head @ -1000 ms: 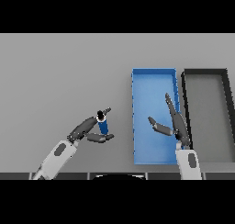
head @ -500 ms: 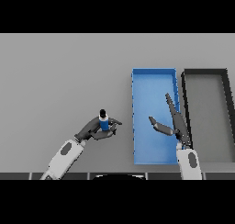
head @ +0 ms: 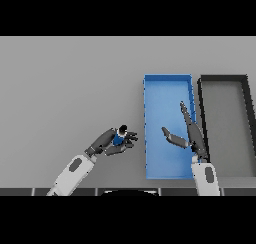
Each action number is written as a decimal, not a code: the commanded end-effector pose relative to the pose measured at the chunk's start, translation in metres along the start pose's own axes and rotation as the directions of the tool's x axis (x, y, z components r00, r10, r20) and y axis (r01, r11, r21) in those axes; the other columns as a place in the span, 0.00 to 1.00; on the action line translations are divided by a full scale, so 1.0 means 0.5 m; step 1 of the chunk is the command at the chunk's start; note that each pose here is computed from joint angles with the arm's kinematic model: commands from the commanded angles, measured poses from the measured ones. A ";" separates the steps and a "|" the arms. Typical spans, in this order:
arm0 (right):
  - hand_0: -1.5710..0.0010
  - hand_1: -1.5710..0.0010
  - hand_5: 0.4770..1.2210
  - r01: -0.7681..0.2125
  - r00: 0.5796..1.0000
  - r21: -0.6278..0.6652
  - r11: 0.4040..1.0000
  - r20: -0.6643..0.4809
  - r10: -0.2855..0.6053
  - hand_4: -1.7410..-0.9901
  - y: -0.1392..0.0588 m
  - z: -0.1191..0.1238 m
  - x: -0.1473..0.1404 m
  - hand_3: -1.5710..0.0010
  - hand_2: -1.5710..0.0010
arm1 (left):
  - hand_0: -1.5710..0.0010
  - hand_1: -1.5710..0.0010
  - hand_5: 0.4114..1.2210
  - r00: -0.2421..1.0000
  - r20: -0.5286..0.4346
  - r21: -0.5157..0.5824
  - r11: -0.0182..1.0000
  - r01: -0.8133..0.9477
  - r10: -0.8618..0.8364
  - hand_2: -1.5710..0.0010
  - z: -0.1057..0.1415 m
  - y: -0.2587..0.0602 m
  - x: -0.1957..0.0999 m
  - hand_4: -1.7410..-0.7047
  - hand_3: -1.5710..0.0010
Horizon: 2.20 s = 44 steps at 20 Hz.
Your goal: Pick up the blue pipe and place it into the blue bin.
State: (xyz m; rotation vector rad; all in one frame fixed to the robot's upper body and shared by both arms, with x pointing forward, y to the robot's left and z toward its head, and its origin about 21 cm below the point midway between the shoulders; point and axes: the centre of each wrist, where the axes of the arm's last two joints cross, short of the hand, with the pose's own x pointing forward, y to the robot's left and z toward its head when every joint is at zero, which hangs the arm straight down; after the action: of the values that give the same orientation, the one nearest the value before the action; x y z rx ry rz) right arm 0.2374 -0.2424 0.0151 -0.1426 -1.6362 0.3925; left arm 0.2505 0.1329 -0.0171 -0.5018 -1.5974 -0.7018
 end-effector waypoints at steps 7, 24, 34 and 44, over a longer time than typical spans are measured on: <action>1.00 1.00 0.11 -0.022 1.000 -0.010 1.000 -0.008 0.022 0.81 -0.007 -0.008 -0.001 1.00 1.00 | 0.01 0.01 0.99 0.989 0.146 -0.012 1.000 -0.003 0.005 0.01 -0.051 -0.006 0.083 0.26 0.01; 1.00 0.99 0.12 0.050 0.998 -0.304 0.951 -0.011 -0.056 0.75 0.086 0.145 0.011 1.00 0.99 | 0.00 0.00 1.00 0.992 0.128 -0.072 0.997 0.024 -0.015 0.00 -0.063 -0.011 0.117 0.26 0.00; 1.00 1.00 0.09 0.047 0.992 0.076 0.996 0.110 -0.055 0.73 0.018 0.122 0.165 1.00 1.00 | 0.00 0.00 1.00 0.990 0.131 -0.078 0.995 0.057 -0.046 0.00 -0.059 -0.011 0.120 0.26 0.00; 1.00 1.00 0.07 -0.025 0.984 0.379 0.925 0.175 -0.045 0.68 0.075 0.038 0.269 1.00 1.00 | 0.00 0.00 1.00 0.991 0.122 -0.095 0.994 0.061 -0.049 0.00 -0.075 -0.016 0.132 0.26 0.00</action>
State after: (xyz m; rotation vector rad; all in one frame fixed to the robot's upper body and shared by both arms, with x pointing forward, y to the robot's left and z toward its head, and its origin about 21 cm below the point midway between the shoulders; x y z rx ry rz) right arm 0.1999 -0.1671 0.1260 0.1982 -1.6961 0.7246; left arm 0.2625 0.0960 0.0490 -0.5851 -1.7018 -0.8098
